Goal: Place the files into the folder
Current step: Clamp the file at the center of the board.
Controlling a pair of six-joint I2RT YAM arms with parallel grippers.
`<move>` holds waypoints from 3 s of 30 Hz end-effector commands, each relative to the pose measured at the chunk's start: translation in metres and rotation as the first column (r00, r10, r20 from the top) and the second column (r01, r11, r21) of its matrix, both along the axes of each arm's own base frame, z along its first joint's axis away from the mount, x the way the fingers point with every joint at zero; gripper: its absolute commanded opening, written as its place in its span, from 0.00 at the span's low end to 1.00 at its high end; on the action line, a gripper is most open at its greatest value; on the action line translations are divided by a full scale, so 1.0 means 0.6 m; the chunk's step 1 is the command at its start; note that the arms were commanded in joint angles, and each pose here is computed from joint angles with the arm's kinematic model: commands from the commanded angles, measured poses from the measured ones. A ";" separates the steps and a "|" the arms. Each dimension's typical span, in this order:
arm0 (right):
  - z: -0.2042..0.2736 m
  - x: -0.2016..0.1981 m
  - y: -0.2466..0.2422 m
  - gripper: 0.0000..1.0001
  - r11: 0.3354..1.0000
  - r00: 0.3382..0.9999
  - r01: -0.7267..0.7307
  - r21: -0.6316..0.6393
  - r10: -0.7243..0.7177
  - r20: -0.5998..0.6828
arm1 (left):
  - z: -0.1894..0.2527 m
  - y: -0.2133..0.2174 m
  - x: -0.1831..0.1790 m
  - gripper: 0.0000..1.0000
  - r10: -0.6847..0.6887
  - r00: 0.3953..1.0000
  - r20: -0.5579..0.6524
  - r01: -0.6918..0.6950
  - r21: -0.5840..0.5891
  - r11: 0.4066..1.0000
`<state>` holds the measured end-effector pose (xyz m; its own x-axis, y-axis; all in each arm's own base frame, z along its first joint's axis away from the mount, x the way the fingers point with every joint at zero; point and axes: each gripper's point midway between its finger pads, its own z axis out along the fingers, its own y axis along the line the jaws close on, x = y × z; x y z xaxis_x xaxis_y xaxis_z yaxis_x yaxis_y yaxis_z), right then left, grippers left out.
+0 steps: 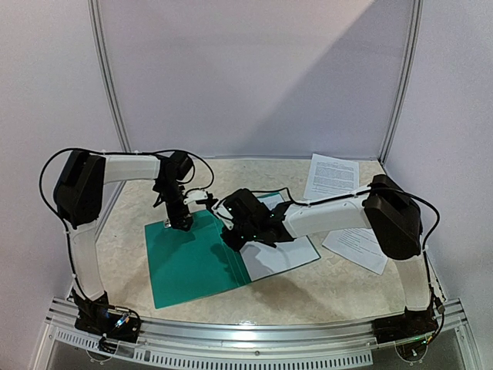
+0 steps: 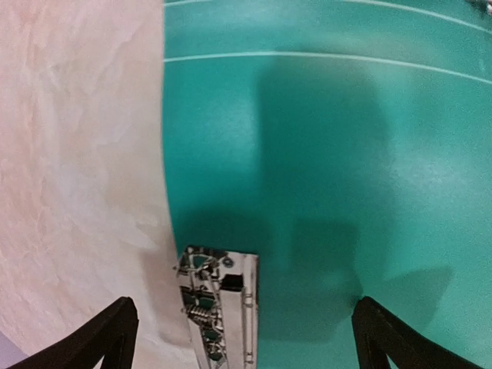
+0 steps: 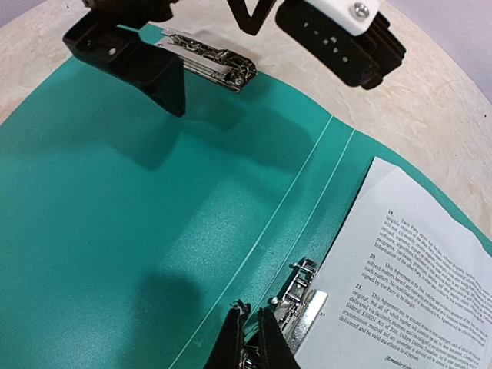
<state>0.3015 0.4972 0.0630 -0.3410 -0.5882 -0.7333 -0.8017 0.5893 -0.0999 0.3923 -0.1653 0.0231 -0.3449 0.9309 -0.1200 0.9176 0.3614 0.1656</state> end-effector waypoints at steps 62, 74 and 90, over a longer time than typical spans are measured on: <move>0.021 -0.036 0.023 0.23 0.961 0.964 -0.261 -0.096 0.254 -0.073 | -0.073 0.066 -0.025 0.20 -0.280 0.897 -0.343 0.365 0.215 0.906; 0.082 -0.064 0.059 0.49 0.916 0.912 -0.401 0.019 0.401 -0.088 | -0.073 0.067 -0.024 0.21 -0.273 0.901 -0.336 0.357 0.219 0.908; 0.018 -0.051 0.030 0.46 0.957 0.872 -0.288 0.026 0.273 -0.407 | -0.073 0.067 -0.023 0.21 -0.270 0.903 -0.334 0.353 0.221 0.909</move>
<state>0.2861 0.5223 0.1077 -0.3223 -0.6924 -0.6455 -0.9405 0.3119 0.1349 0.3987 -0.1399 0.0087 -0.0532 0.9903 0.1285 0.9985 0.0511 0.0197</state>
